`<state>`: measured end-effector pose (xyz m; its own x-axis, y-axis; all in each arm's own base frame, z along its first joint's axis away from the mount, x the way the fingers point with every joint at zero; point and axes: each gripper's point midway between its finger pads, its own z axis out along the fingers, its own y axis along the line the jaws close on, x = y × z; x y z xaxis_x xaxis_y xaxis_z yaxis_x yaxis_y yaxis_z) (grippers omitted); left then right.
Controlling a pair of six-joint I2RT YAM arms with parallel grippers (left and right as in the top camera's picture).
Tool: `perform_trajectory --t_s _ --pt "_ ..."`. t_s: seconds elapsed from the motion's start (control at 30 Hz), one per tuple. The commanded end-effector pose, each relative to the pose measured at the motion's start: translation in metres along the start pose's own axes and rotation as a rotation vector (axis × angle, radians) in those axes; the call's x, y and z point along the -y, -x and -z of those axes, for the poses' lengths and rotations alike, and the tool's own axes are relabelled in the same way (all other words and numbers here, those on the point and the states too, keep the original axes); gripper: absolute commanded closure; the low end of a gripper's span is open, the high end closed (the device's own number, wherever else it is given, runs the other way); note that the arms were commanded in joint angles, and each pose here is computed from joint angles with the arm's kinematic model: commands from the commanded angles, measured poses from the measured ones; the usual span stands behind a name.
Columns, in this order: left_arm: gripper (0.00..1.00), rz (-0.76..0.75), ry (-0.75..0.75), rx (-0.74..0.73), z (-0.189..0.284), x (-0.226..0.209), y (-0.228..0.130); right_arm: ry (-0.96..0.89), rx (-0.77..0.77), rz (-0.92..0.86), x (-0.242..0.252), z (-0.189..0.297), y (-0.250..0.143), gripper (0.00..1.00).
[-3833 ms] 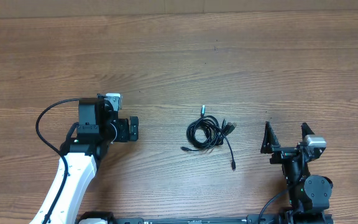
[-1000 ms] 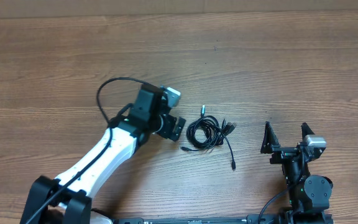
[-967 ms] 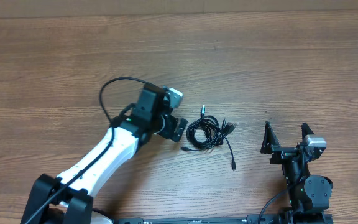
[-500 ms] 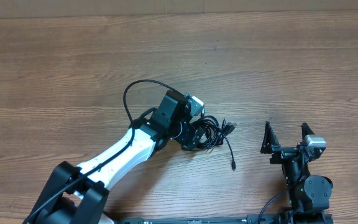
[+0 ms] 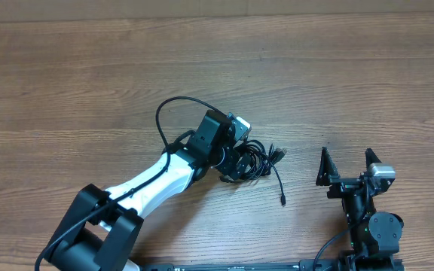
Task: Untangle cables
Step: 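Lower the left gripper onto the black cable bundle, then close the left gripper on the cable loops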
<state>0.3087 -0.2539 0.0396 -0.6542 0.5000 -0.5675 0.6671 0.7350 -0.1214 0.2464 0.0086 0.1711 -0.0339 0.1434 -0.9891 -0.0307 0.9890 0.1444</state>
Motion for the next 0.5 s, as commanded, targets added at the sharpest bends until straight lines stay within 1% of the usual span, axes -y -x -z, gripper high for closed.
perform_trajectory --t_s 0.0,0.17,0.23,0.37,0.4,0.47 --pt "0.02 -0.039 -0.011 -0.019 -0.008 0.002 0.0 -0.006 0.009 -0.003 0.001 0.0 -0.001 0.0" --pt "0.05 -0.049 0.014 -0.052 -0.013 -0.003 -0.009 -0.006 0.009 -0.003 0.001 0.0 -0.001 0.0" --pt "0.12 -0.049 0.018 -0.056 -0.013 -0.004 -0.01 -0.006 0.009 -0.003 0.001 0.0 -0.001 0.0" --pt "0.3 -0.048 0.037 -0.073 -0.012 -0.007 -0.014 -0.006 0.008 -0.003 0.001 0.0 -0.001 0.0" --pt "0.36 -0.047 0.046 -0.082 -0.013 -0.008 -0.016 -0.007 0.009 -0.003 0.001 0.0 -0.001 0.0" --pt "0.39 -0.044 0.045 -0.097 -0.013 -0.009 -0.02 -0.007 0.009 -0.003 0.001 0.0 -0.001 0.0"
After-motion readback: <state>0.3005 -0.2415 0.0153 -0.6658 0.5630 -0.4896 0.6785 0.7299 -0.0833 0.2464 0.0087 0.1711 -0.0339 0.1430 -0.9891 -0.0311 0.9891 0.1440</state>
